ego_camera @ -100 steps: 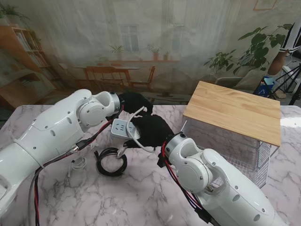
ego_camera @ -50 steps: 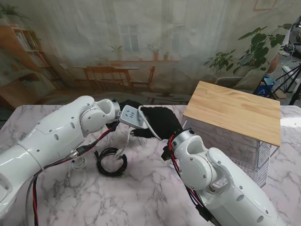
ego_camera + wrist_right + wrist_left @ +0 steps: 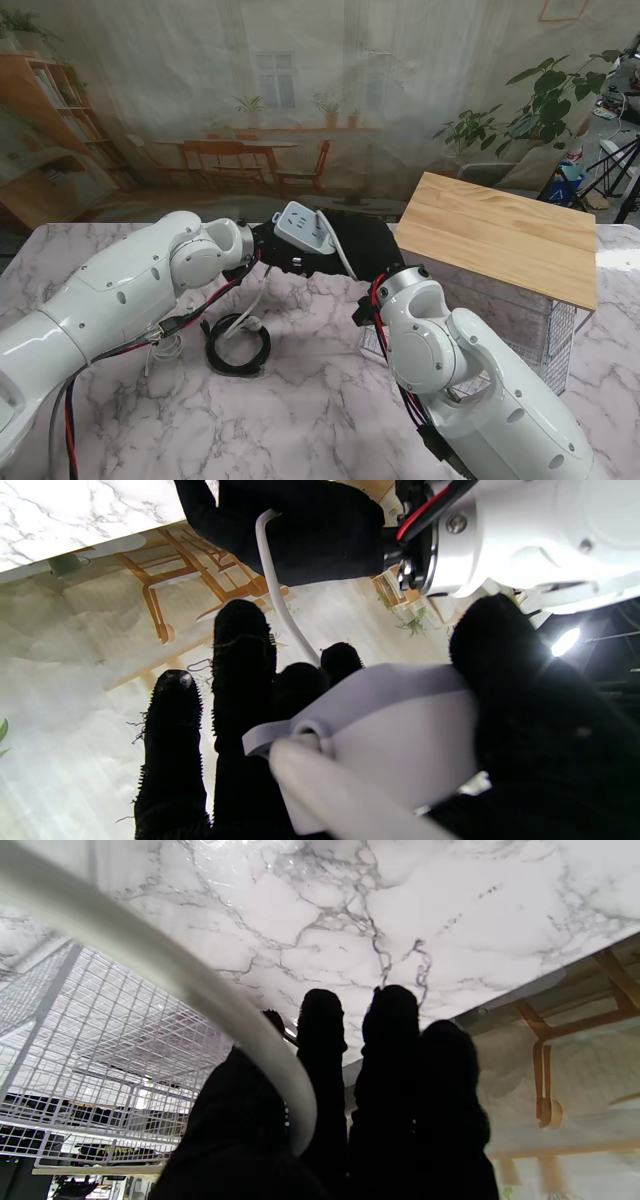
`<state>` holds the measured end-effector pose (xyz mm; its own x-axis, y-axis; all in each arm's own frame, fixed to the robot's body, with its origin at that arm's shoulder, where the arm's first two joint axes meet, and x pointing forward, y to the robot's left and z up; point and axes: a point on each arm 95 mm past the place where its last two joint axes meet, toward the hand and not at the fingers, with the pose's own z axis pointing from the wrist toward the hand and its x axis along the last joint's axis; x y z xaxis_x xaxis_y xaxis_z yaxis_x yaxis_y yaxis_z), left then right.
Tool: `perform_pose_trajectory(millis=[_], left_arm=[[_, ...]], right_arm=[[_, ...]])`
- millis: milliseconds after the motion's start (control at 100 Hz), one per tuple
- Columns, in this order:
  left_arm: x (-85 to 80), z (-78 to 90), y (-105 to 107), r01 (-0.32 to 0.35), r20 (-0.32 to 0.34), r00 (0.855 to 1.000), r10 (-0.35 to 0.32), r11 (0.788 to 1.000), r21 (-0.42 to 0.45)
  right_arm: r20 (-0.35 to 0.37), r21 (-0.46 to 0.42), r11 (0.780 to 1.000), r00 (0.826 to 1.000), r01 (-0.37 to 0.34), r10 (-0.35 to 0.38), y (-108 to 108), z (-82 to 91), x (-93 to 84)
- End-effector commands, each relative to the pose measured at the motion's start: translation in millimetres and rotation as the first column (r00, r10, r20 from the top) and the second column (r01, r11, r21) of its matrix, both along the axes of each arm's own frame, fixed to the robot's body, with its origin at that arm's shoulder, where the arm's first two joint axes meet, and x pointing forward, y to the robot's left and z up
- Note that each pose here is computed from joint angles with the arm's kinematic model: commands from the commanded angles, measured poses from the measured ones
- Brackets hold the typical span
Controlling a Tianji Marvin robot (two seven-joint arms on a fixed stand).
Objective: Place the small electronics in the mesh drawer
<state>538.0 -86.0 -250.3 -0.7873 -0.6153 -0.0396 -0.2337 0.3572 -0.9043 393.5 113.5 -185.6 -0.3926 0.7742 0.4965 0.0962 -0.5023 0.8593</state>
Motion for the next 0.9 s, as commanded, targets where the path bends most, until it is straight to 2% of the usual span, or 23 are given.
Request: perform_pose_trajectory(millis=[0,350,590,890], left_arm=[[-2.9,-9.5,6.1,-0.016,-0.012,1.0,0.016,1.0,0.008],[-1.9,-10.8,20.8,-0.075,-0.01,0.997,0.075,0.997,-0.036],[-0.5,-8.3,24.2,-0.062,-0.011,0.998,0.062,0.997,-0.036],[-0.8,-0.2,21.0,-0.085,0.012,0.996,0.086,0.993,-0.081]], right_arm=[[0.007,0.009,1.0,1.0,0.016,-0.017,-2.2,6.4,3.3],[0.016,0.006,1.0,0.999,0.028,-0.028,-3.4,6.7,4.7],[0.014,0.004,1.0,0.999,0.03,-0.03,-2.4,6.2,5.3],[0.023,0.003,0.999,0.999,0.035,-0.035,-3.9,6.9,5.4]])
